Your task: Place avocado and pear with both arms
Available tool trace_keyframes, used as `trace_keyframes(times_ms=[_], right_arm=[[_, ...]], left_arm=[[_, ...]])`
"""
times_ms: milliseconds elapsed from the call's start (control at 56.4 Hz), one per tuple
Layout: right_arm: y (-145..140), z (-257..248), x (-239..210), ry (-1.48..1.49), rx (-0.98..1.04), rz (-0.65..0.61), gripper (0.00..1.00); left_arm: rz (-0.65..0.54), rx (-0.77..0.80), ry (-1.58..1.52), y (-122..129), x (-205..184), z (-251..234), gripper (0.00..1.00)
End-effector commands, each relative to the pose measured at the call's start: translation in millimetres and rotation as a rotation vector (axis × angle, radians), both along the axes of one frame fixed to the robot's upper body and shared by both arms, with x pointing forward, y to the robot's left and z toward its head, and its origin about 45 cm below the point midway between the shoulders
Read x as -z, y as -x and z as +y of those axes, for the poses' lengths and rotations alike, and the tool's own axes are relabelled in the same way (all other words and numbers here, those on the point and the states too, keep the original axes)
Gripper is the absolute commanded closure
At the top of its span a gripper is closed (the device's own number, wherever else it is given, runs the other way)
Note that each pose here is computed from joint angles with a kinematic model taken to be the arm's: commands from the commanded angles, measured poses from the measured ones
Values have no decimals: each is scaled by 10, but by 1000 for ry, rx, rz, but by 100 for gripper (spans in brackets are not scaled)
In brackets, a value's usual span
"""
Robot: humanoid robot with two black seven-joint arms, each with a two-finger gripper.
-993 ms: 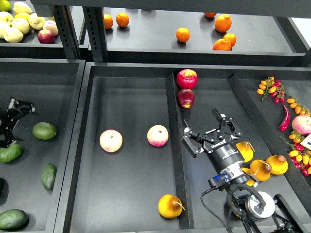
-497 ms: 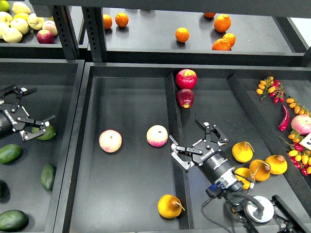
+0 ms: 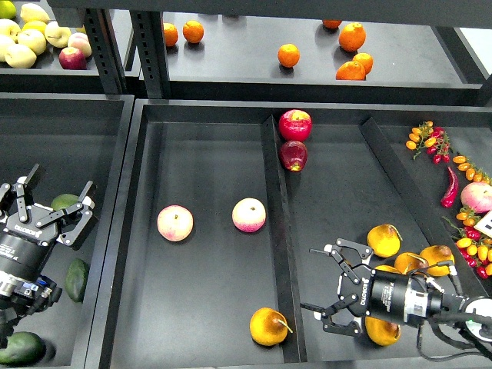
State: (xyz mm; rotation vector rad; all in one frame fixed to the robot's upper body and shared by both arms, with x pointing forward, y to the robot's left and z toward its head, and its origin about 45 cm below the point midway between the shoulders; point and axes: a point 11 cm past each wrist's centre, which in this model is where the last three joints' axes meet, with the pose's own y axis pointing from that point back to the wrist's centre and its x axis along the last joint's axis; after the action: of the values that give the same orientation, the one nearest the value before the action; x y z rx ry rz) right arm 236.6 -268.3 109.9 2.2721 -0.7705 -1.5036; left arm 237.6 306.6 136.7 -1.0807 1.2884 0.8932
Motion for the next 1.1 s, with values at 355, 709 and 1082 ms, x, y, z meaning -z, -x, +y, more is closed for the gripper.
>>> trace_keyframes(times_ms=[355,709,1082], right_arm=[[16,53,165,131,-198,-12,0],[58,267,498,197,-295,49,0],[-13,422,738,218,-284,63,0]], left_arm=[[19,32,27,59,69,-188,2],[37,84,36,91,120,-364,2],[58,143,21,149,182,-537,2]])
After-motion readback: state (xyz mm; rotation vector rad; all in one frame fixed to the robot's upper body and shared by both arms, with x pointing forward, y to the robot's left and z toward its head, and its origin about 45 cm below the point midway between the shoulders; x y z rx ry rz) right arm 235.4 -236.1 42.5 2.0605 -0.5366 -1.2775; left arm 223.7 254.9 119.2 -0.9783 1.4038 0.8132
